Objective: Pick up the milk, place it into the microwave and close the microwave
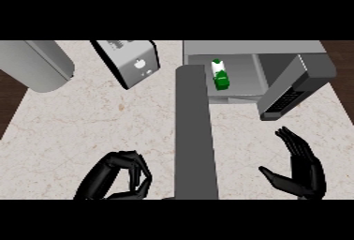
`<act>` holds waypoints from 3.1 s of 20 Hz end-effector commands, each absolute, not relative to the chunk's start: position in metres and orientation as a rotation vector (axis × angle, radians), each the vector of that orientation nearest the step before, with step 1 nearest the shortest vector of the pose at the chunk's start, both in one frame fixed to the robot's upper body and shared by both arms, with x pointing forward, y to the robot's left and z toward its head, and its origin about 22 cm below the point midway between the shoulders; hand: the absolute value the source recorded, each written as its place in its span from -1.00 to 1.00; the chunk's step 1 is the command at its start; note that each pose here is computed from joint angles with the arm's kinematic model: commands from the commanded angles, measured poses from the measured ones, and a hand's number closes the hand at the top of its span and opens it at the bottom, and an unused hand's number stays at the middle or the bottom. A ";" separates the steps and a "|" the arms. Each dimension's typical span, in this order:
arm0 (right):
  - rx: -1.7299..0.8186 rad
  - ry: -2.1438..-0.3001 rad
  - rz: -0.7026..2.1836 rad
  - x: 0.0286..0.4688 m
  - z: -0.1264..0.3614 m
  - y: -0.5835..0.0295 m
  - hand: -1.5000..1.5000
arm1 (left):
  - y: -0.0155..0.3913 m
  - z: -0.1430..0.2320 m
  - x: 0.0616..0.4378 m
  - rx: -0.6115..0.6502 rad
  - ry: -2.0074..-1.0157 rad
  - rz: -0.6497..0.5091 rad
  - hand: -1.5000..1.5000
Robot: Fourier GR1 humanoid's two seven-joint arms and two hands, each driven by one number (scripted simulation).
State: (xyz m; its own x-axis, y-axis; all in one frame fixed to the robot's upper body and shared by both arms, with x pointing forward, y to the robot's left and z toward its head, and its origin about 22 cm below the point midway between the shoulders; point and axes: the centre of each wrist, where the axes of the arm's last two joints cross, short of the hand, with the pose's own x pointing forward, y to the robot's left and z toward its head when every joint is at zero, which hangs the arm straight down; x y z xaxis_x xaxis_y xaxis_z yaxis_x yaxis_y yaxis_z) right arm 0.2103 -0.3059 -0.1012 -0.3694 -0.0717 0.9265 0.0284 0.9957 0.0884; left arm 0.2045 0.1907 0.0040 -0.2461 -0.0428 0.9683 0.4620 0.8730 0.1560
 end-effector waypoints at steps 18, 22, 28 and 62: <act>0.026 -2.074 -0.056 0.182 -0.016 -0.356 -1.00 | 0.026 -0.019 0.264 -0.297 -1.636 -0.833 1.00; 0.151 -2.090 0.027 0.193 0.001 -0.343 -1.00 | 0.021 -0.032 0.266 -0.304 -1.540 -0.902 1.00; 0.263 -2.126 0.070 0.213 0.022 -0.338 -1.00 | 0.008 -0.008 0.285 -0.332 -1.599 -0.823 -1.00; 0.537 -2.180 0.365 0.246 0.117 -0.333 -1.00 | -0.015 0.102 0.375 -0.268 -1.862 -0.473 1.00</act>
State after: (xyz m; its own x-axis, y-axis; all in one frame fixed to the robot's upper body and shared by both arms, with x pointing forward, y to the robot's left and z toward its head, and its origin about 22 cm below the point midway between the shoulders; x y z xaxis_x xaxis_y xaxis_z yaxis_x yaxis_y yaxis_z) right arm 0.2438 -0.3310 0.1114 -0.5597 -0.2509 0.7898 -0.4905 0.8685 -0.0717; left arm 0.3681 -0.0044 0.0854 -0.3143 -0.0528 0.9478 0.4101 0.8929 0.1858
